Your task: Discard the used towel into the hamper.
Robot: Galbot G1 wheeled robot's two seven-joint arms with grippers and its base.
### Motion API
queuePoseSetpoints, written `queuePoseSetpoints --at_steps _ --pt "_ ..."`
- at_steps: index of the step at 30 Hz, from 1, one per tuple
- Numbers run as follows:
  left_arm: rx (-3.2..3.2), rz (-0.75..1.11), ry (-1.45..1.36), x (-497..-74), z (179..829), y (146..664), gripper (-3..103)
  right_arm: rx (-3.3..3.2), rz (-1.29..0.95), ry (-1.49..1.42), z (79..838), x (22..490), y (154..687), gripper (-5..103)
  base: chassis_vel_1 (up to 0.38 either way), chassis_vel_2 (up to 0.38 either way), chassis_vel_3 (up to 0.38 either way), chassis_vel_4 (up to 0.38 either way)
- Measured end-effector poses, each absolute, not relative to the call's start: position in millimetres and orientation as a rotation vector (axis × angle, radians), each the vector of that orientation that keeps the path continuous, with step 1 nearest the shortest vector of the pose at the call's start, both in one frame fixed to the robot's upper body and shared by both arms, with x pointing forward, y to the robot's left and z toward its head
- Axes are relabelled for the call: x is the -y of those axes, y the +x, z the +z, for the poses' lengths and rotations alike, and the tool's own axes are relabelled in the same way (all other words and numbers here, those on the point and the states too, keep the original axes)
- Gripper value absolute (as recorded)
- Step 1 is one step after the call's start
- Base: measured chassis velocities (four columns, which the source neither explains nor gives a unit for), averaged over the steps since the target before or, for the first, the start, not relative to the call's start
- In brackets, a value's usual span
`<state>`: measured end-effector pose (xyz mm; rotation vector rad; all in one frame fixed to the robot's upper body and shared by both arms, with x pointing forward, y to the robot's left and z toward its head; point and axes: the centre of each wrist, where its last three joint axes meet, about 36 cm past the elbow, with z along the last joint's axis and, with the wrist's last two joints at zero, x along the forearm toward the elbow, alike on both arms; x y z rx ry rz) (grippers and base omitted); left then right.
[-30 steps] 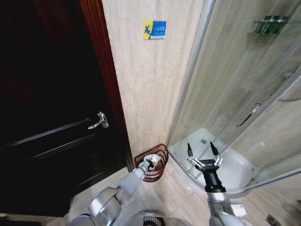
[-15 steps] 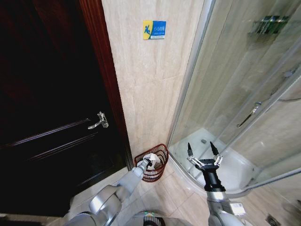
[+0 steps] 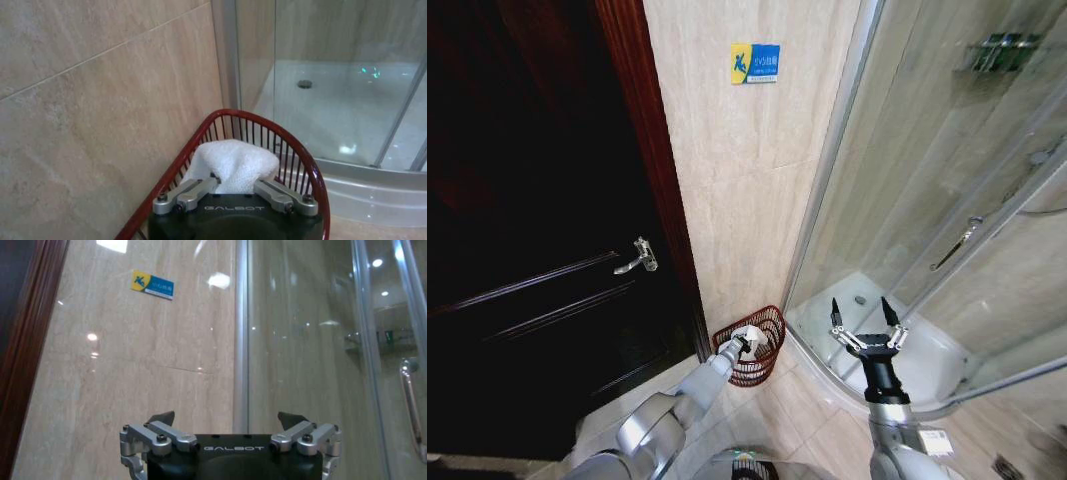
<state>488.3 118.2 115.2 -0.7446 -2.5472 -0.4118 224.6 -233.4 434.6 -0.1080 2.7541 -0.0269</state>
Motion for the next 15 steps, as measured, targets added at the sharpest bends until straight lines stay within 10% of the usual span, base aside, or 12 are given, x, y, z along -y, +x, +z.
queuePoseSetpoints --at_steps 15 --pt "2.492 -0.445 -0.859 -114 108 475 4 -2.735 -0.042 -0.141 428 233 222 100 -0.062 0.057 0.060 -0.060"
